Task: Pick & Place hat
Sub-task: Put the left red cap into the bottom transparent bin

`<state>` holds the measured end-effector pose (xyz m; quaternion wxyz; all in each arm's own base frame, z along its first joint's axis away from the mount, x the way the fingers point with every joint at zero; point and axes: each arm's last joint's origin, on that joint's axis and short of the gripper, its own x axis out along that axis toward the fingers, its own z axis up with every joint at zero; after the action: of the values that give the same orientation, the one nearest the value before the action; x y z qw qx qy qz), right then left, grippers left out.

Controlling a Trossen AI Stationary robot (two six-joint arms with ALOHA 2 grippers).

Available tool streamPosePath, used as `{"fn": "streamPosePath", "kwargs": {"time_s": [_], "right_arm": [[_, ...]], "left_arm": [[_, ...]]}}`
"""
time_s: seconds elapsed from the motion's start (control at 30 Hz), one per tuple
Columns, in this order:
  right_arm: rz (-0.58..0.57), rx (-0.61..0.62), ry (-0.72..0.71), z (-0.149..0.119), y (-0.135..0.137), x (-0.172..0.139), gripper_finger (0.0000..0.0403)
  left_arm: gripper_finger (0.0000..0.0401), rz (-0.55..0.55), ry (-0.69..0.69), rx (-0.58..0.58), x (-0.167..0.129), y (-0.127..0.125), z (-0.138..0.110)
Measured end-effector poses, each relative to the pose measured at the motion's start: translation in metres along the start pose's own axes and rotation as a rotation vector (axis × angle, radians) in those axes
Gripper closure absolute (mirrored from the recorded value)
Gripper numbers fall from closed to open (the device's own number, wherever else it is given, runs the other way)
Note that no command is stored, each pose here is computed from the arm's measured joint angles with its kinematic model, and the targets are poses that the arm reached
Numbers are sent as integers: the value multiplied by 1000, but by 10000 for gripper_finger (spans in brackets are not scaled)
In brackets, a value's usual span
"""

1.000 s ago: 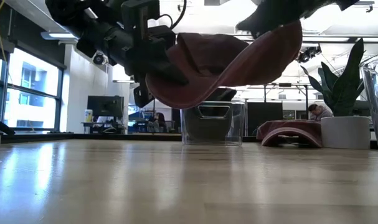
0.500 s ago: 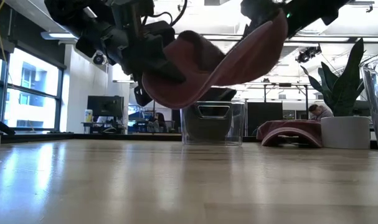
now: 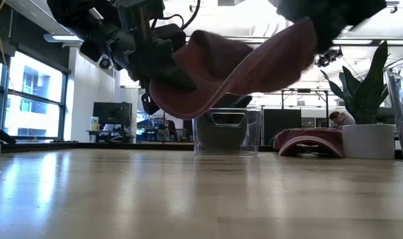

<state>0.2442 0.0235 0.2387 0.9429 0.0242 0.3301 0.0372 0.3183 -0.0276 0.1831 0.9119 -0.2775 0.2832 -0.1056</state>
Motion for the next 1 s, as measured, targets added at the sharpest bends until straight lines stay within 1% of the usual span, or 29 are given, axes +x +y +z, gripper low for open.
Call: {"fn": "streamPosePath", "kwargs": {"time_s": [0.07, 0.13, 0.2, 0.3, 0.43, 0.53, 0.6, 0.63, 0.7, 0.77, 0.9, 1.0], "right_arm": [[88, 10, 83, -9, 3, 3, 402], [160, 13, 131, -16, 7, 6, 401], [180, 6, 148, -19, 10, 6, 401], [196, -11, 134, -17, 12, 5, 402], [270, -56, 95, -14, 19, 4, 401], [267, -71, 71, -12, 21, 4, 402], [227, -82, 53, -10, 20, 4, 401], [181, -108, 29, -7, 19, 4, 401], [37, -159, -61, 3, 16, 3, 399], [-82, -158, -143, 11, 13, 2, 400], [-125, -159, -170, 14, 8, 2, 401], [-268, -122, -174, 15, 2, 1, 401]], "left_arm": [[400, 1, 2, -1, 0, 0, 0], [400, 2, 4, -2, 0, 0, 0], [400, 3, 7, -2, 0, 0, -1], [400, 4, 9, -3, 0, 0, -1], [400, 4, 9, -2, 0, 0, -1], [400, 4, 8, 0, 0, 0, -1], [400, 5, 8, 0, 0, 0, -1], [400, 6, 8, 0, 0, 1, -1], [400, 10, 5, 0, 0, 1, -1], [400, 14, 3, 0, 0, 1, -1], [400, 19, 0, 0, 0, 1, -1], [400, 22, -3, 0, 0, 1, 0]]}}
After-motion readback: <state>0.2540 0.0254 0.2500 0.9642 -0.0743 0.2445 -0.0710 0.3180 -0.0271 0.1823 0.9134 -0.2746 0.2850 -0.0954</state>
